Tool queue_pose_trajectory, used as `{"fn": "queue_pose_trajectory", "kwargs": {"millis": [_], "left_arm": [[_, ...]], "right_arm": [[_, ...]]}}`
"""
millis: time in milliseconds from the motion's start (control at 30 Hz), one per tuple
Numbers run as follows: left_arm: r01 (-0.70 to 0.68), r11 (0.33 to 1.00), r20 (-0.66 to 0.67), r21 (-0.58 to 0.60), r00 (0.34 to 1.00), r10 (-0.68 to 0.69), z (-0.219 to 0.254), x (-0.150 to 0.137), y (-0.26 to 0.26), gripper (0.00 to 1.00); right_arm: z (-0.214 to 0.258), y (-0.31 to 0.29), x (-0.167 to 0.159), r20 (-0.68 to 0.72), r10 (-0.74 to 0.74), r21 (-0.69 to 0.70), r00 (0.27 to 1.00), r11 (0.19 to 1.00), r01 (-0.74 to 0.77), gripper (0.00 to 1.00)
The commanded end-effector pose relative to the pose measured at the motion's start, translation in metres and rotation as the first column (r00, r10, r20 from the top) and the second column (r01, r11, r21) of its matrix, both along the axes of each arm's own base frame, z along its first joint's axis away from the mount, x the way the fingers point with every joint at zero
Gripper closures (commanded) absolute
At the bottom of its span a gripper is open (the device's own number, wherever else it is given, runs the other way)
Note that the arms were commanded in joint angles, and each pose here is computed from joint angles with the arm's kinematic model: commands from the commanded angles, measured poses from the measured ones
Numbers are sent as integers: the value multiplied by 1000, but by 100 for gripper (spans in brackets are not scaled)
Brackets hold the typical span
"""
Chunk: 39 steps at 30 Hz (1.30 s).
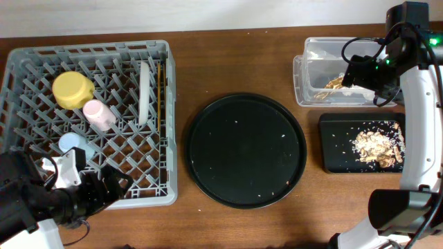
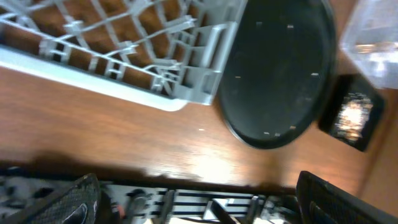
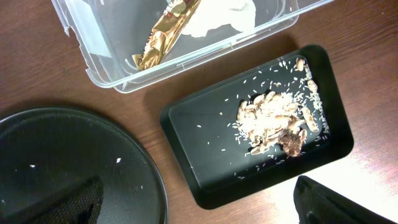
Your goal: Sort waste into correct bins and load items into the dishwasher rack
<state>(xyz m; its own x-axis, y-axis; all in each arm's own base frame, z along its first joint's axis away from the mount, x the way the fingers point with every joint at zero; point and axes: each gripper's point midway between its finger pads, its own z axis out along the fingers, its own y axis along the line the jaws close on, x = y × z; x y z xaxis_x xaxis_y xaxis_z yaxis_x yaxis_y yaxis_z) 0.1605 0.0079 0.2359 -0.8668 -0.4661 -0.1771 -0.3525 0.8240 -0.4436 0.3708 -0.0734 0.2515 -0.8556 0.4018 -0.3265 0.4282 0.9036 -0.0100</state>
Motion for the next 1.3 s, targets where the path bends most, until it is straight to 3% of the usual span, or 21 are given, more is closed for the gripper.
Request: {"fn": "queue_pose_trajectory", "kwargs": {"millis": [0,133,233,367,533,600,700,800,900,1267], "left_arm": [[54,989,58,136,996,-62,-4,13,20,1],[319,924,214,210,908,-361,-7,31,9,1],[381,905,307,191,852,-424,-27,43,-2,1],[418,873,414,250,769,-487,-61,55,-17,1],[459,752,532,473,531,-659,-102,77,-46,1],[437,696,567,570,404,-718,-107,84,-60,1],[350,661,603,664,272,-750,-100,92,-73,1],[217,792,656,570,460,-598,-106,101,-55,1],[127,839,667,530,548,-504,-112,102,-45,1],[-12,803,704,596,489,-515,-86,96,-41,1]], "right_arm": [[7,-1,0,21,4,-3,1000,1000,-4,1],[7,-1,0,20,4,-3,1000,1000,-4,1],[7,-1,0,21,4,-3,1000,1000,-4,1],[7,-1,0,21,4,-3,1000,1000,-4,1],[7,-1,0,20,4,-3,1000,1000,-4,1],[7,-1,0,21,4,-3,1000,1000,-4,1],[7,-1,0,21,4,-3,1000,1000,-4,1],[7,-1,0,21,4,-3,1000,1000,-4,1],[7,-1,0,21,4,-3,1000,1000,-4,1],[7,-1,0,21,4,-3,1000,1000,-4,1]]}}
